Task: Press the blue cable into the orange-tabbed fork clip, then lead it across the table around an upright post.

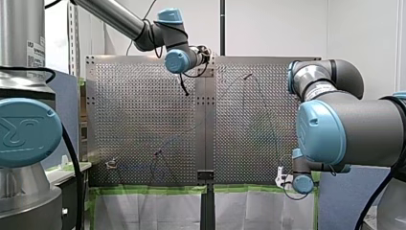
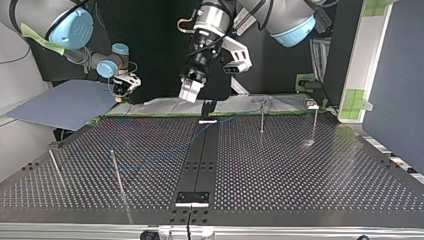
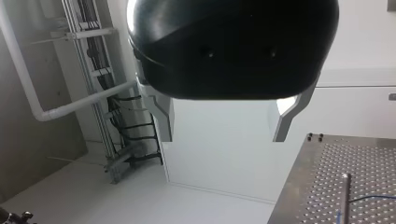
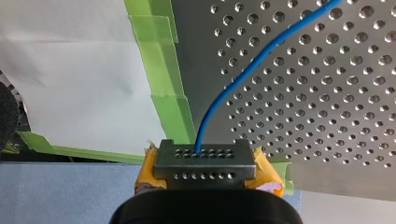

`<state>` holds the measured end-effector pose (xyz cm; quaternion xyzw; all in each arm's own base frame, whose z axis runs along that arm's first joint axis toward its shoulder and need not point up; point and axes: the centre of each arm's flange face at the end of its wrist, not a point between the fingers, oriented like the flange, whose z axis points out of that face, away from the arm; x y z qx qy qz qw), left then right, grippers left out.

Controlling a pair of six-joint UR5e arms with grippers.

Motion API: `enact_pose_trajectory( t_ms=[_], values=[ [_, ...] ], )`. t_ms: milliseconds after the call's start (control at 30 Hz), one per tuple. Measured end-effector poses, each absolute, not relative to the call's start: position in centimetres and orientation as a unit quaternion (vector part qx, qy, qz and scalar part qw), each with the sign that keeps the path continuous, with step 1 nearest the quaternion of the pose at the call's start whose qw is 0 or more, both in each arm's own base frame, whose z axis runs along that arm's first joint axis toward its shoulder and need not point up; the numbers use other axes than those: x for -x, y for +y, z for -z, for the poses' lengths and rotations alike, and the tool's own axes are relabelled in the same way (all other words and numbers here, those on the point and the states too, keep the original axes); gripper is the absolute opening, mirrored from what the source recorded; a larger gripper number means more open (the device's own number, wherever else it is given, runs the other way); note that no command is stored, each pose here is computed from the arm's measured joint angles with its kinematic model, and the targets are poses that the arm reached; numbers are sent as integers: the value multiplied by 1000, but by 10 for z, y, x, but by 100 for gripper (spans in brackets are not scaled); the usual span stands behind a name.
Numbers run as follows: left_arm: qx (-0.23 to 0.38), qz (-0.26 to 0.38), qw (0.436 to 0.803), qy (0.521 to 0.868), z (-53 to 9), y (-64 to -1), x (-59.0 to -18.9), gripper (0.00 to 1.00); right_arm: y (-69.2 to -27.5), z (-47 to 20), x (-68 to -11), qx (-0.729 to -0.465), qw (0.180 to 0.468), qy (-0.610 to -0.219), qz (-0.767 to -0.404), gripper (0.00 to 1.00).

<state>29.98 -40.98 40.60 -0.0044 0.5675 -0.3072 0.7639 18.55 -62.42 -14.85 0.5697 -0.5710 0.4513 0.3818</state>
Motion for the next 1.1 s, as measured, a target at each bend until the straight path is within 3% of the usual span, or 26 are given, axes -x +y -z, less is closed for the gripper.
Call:
enact_pose_trajectory(
  t_ms=[1100],
  values=[
    [-28,223,684,693,-233,-353,-248,98,-623,149,-189,-572,379,-569,-454,0]
  ],
)
